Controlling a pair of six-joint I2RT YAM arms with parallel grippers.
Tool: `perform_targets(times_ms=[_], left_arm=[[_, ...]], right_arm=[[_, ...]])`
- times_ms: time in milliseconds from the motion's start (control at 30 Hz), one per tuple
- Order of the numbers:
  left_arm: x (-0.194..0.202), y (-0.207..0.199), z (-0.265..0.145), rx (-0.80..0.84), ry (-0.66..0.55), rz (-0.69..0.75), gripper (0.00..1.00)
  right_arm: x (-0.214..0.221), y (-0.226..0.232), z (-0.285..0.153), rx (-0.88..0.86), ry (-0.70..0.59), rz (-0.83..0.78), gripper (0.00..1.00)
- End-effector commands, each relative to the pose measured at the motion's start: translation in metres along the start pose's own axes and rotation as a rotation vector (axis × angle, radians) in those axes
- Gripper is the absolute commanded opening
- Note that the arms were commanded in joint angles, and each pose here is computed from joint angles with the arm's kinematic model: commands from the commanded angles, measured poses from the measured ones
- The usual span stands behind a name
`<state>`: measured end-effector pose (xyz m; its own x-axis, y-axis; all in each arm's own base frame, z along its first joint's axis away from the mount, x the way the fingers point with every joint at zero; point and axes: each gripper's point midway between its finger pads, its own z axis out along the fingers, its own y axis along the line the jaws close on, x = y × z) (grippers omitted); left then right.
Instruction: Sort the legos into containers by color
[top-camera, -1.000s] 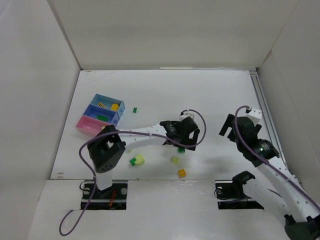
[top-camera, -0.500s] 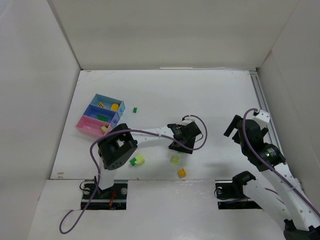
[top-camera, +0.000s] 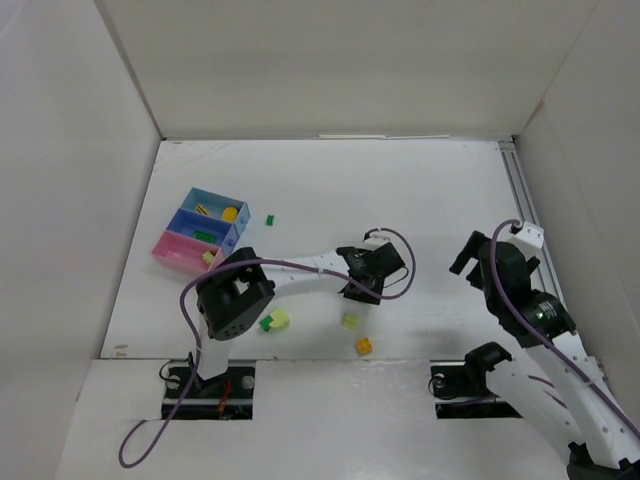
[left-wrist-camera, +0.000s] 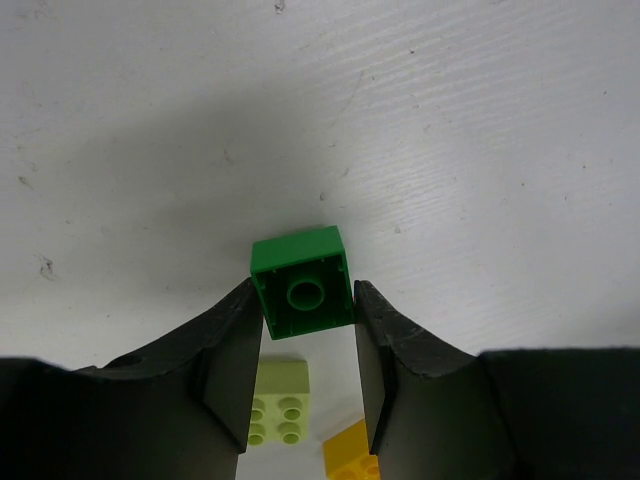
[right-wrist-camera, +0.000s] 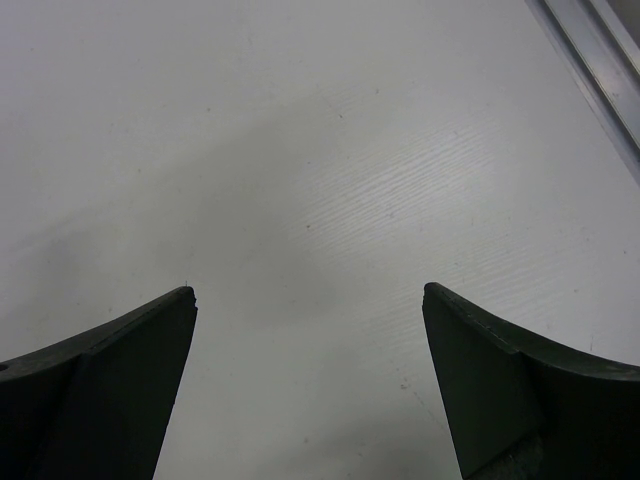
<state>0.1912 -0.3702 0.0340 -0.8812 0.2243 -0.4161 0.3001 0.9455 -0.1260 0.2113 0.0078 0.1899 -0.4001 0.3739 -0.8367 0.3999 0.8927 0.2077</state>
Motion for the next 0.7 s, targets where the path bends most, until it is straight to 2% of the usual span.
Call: perform_targets(times_ms=[0,67,100,200,233,300,333,367,467,667], left_arm=[[-0.018,0.000,-0.013,-0.040,-0.058,-0.026,0.18],[-0.026,0.011,-0.026,-0.090,-0.091,-0.045,0.18],[-0.046,0.029,-0.035,-0.128,-0.140,-0.098,0.18],[-0.073,0.070,-0.058,-0.157,-0.196,-0.223,0.18],[-0.089,0.103,-0.061,-0.201,-0.221,-0.301,0.18],[-0.095,0.143,-0.069,-0.249,-0.250,-0.416,0.18],[-0.106,0.160,-0.087,-0.254,-0.305,-0.473,0.18],[-0.111,0.189,-0.091,-0.288,-0.321,-0.550,0.19],[-0.125,0.237,-0.118,-0.295,-0.397,-0.688,0.21],[-0.121,0.311,-0.131,-0.396,-0.429,-0.851,0.22]], right_arm=[[-0.013,0.004,-0.003,-0.020,-0.038,0.016,1.00],[-0.016,0.011,-0.003,-0.056,-0.045,-0.011,1.00],[-0.016,0.016,-0.004,-0.086,-0.040,-0.022,1.00],[-0.011,0.038,-0.002,-0.196,-0.020,-0.061,1.00],[-0.010,0.046,-0.002,-0.234,-0.012,-0.083,1.00],[-0.012,0.064,-0.003,-0.328,-0.023,-0.130,1.00],[-0.010,0.074,-0.005,-0.380,-0.008,-0.141,1.00],[-0.007,0.077,-0.004,-0.395,-0.006,-0.140,1.00],[-0.010,0.088,0.003,-0.421,-0.015,-0.165,1.00],[-0.014,0.104,0.016,-0.416,0.008,-0.236,1.00]])
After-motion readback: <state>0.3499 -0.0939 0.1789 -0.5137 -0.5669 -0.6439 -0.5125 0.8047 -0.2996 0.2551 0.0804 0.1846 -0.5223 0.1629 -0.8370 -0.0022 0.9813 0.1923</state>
